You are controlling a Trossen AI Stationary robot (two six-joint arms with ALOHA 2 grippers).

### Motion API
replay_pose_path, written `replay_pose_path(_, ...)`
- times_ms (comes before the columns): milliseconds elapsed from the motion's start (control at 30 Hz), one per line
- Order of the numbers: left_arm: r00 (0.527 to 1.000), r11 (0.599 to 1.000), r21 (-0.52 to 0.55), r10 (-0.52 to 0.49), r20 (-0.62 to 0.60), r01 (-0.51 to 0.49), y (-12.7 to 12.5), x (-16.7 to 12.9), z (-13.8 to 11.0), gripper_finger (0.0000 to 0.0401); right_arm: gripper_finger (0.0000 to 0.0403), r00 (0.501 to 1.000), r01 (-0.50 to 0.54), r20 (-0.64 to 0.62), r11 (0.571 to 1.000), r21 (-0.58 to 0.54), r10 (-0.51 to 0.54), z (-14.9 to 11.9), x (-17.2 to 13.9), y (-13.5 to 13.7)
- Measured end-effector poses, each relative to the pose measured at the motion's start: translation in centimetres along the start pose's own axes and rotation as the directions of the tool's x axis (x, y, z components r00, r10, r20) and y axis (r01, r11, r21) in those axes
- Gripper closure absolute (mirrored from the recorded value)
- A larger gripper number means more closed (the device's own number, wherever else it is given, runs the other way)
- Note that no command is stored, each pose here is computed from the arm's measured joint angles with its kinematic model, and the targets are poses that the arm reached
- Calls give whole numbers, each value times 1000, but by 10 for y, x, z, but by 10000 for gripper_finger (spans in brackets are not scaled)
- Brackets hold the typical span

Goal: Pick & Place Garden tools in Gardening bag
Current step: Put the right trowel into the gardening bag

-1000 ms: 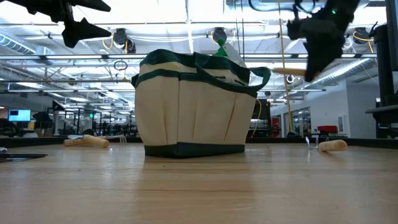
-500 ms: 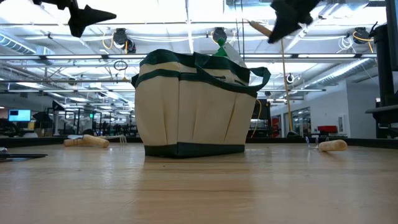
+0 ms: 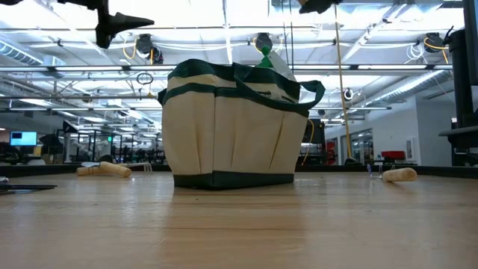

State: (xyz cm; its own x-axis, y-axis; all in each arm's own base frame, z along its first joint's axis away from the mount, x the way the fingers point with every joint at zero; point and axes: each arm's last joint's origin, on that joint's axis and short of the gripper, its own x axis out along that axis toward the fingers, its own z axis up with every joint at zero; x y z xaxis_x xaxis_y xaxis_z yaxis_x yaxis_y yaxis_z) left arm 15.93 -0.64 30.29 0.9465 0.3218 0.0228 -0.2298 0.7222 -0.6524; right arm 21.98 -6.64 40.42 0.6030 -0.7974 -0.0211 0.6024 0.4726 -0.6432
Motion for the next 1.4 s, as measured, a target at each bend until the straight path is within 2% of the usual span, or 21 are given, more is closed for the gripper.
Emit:
replay_pose_path(233,996,993,-93,-59,73,66,-8,12,0,91,342,993,91,94,976,-197,-73,11,-1,-9)
replay_pose_path(367,988,984,-140,-95,121,111,-12,17,2,91,342,990,86,136,947,-309,-45,12,-1,-9)
replay_pose_path(667,972,969,-173,-141,189,174,-18,21,6,91,342,967,71,242,833,-548,77,16,1,-2)
replay_pose_path(867,965,964,-193,-139,223,184,-16,23,10,91,341,967,88,237,760,-644,89,16,6,4)
replay_pose_path(1133,958,949,-225,-168,233,221,-23,35,21,91,342,964,104,229,602,-792,135,18,13,25)
replay_pose_path(1267,962,951,-208,-189,197,229,-34,46,33,91,342,960,113,225,507,-855,164,21,16,40)
replay_pose_path(1400,974,959,-194,-185,133,208,-44,58,46,91,341,967,113,191,393,-913,167,22,20,56)
